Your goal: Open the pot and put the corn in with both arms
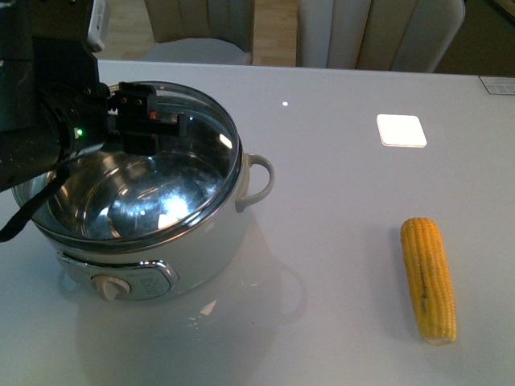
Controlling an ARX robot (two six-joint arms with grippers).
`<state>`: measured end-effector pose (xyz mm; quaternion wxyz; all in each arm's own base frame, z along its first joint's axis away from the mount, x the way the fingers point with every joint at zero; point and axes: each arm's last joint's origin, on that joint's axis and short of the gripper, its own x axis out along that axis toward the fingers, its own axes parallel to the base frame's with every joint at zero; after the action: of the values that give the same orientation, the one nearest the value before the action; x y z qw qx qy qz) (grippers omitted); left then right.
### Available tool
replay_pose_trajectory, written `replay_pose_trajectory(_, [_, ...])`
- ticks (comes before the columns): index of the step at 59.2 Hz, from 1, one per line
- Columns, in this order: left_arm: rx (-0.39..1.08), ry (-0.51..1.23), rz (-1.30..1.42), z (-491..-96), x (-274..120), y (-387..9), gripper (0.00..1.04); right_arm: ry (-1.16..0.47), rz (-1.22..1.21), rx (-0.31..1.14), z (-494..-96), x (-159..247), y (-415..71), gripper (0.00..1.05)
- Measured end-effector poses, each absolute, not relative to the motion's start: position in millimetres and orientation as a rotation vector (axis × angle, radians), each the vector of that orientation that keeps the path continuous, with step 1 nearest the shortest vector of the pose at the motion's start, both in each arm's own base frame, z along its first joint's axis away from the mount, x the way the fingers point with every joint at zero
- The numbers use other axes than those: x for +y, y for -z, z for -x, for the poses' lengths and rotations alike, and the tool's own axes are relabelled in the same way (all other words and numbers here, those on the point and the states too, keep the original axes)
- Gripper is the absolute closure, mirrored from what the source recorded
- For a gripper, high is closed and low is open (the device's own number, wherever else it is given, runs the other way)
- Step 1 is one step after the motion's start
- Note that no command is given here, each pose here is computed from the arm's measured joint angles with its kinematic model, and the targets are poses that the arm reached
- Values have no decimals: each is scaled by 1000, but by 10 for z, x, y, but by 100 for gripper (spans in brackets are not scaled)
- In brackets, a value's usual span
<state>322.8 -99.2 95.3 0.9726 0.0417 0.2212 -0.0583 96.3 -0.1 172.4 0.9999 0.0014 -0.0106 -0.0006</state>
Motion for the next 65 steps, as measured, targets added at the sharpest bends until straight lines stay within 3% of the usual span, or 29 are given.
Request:
replay_pose_trajectory(21, [309,87,-58,-3199,-809,-1583,60,1,-3,-21,-963,-1,-1724,9])
replay_pose_trajectory(37, [223,-76,-46,-3162,-20,-1829,60,1,-3,-21,-963,-1,-1724,9])
replay_pose_trajectory(50, [219,-268,-70,-2913,896,-1571,60,1,-3,-21,-963,-1,-1724,9])
replay_pose_trajectory(55, [254,-358,-69,-2770,1311,-1233,60,1,-3,-21,-963,-1,-1724,9])
replay_pose_trajectory(65, [324,-392,-55,-2626,1586,-738,60,1,-3,-21,-963,-1,-1724,9])
